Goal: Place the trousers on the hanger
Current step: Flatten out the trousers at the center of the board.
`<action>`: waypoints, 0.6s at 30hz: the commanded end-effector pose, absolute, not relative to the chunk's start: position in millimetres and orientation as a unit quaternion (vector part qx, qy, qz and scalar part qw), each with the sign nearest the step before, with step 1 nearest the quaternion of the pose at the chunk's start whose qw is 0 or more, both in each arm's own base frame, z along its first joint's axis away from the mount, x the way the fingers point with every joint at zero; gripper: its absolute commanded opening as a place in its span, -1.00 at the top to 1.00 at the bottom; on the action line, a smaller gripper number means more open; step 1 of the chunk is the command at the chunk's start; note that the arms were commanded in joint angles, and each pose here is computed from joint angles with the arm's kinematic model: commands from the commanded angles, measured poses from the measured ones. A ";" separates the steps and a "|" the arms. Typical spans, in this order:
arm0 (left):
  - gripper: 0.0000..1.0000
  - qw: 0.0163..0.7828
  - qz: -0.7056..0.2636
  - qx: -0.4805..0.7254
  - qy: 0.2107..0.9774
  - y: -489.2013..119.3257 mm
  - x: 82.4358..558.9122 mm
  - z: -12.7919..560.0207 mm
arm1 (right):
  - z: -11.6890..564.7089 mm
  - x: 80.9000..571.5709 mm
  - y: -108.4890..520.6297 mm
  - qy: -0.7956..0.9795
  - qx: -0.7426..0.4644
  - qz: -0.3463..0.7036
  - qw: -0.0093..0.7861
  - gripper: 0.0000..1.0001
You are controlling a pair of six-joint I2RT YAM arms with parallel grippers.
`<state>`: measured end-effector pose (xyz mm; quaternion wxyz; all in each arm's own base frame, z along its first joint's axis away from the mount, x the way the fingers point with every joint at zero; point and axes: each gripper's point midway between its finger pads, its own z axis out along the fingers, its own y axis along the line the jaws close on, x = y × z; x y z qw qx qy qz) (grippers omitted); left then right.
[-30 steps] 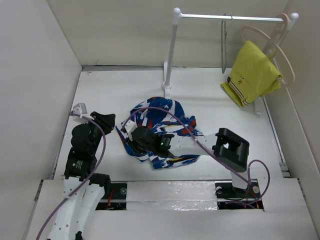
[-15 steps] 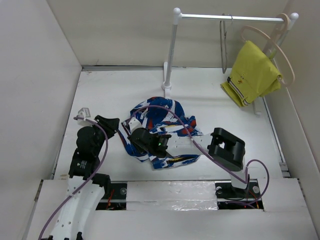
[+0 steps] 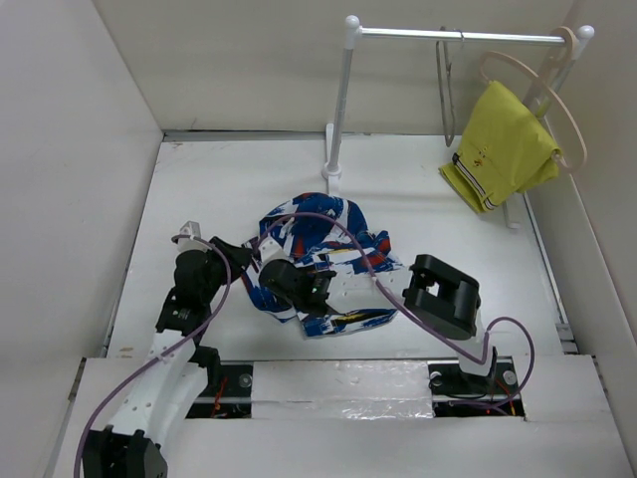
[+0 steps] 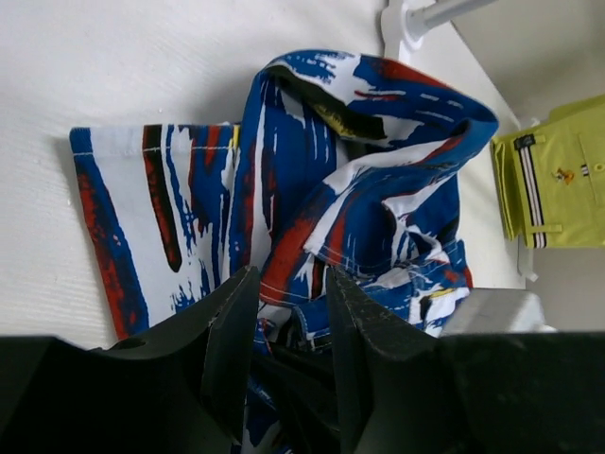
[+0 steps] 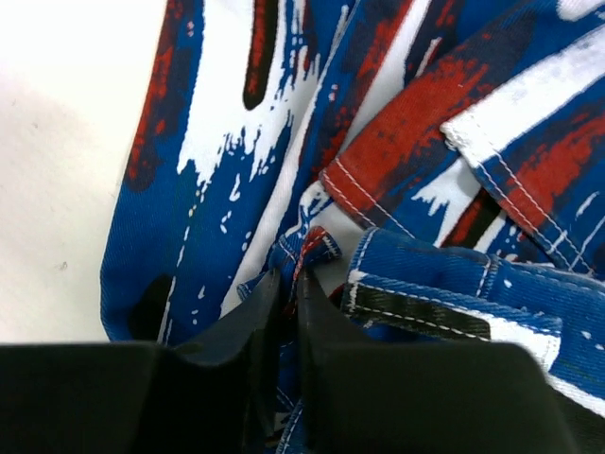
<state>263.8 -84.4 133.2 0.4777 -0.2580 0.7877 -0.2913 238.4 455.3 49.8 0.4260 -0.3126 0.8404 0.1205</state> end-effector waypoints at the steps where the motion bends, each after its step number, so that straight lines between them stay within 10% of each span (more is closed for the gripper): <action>1: 0.36 0.497 -0.329 -0.234 0.769 -96.3 273.6 144.3 | 73.5 249.2 450.1 0.835 -0.279 0.123 0.458 0.84; 18: 0.22 0.457 -0.344 -0.191 0.798 -114.8 282.1 110.8 | 246.5 254.0 340.2 0.771 -0.162 0.212 0.579 1.00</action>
